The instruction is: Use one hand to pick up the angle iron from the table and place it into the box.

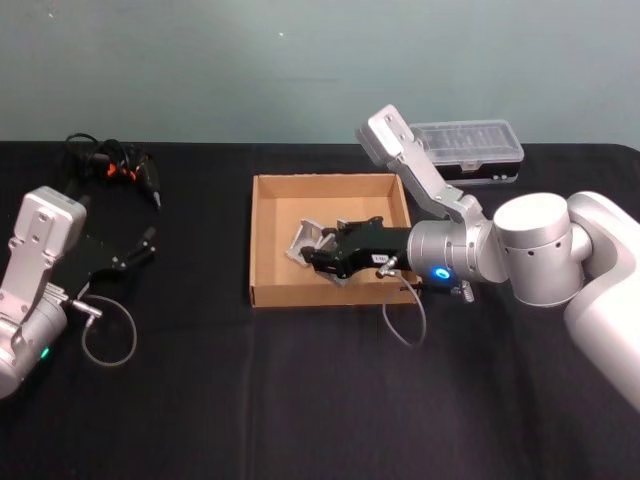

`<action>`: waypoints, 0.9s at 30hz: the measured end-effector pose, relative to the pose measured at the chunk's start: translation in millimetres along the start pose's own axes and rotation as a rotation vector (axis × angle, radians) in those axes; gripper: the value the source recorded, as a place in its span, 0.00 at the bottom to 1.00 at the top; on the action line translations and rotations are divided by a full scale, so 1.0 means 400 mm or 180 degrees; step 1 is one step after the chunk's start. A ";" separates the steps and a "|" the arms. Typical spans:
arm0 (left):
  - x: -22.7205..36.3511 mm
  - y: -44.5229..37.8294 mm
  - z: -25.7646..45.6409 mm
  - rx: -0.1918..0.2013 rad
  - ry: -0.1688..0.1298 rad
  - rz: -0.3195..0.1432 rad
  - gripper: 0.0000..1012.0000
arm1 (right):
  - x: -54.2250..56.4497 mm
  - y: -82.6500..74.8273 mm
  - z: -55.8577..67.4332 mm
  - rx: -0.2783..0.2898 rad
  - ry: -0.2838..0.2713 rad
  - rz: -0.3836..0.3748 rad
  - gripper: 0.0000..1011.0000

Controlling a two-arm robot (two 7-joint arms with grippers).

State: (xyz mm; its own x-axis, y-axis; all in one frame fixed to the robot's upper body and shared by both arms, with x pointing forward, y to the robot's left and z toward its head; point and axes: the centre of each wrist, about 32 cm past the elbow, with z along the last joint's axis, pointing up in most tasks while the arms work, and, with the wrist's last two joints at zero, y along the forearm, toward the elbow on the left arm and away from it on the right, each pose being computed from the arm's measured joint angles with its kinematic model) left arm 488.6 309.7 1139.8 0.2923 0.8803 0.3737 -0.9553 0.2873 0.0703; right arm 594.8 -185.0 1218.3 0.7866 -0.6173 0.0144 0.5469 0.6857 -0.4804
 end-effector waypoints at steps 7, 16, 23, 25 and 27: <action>0.000 0.000 0.000 0.0000 0.0000 0.0000 1.00 | -0.009 -0.007 0.015 0.0056 -0.0025 0.0033 0.45; 0.000 0.000 0.000 0.0000 0.0000 0.0000 1.00 | -0.010 -0.011 0.021 0.0085 -0.0047 0.0005 0.45; 0.000 0.000 0.000 0.0000 0.0000 0.0000 1.00 | 0.002 -0.006 0.018 0.0090 -0.0032 -0.0075 0.45; 0.000 0.000 0.000 0.0000 0.0000 0.0000 1.00 | 0.005 -0.003 0.016 0.0090 -0.0023 -0.0097 0.45; 0.000 0.000 0.000 0.0000 0.0000 0.0000 1.00 | 0.008 0.001 0.013 0.0084 -0.0013 -0.0115 0.45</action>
State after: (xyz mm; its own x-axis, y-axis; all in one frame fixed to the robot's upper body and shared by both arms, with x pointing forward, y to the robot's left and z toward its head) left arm 488.6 309.7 1139.8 0.2923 0.8803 0.3737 -0.9552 0.2874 0.0702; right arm 599.1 -184.5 1222.7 0.7672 -0.6404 0.0349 0.5824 0.6728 -0.4563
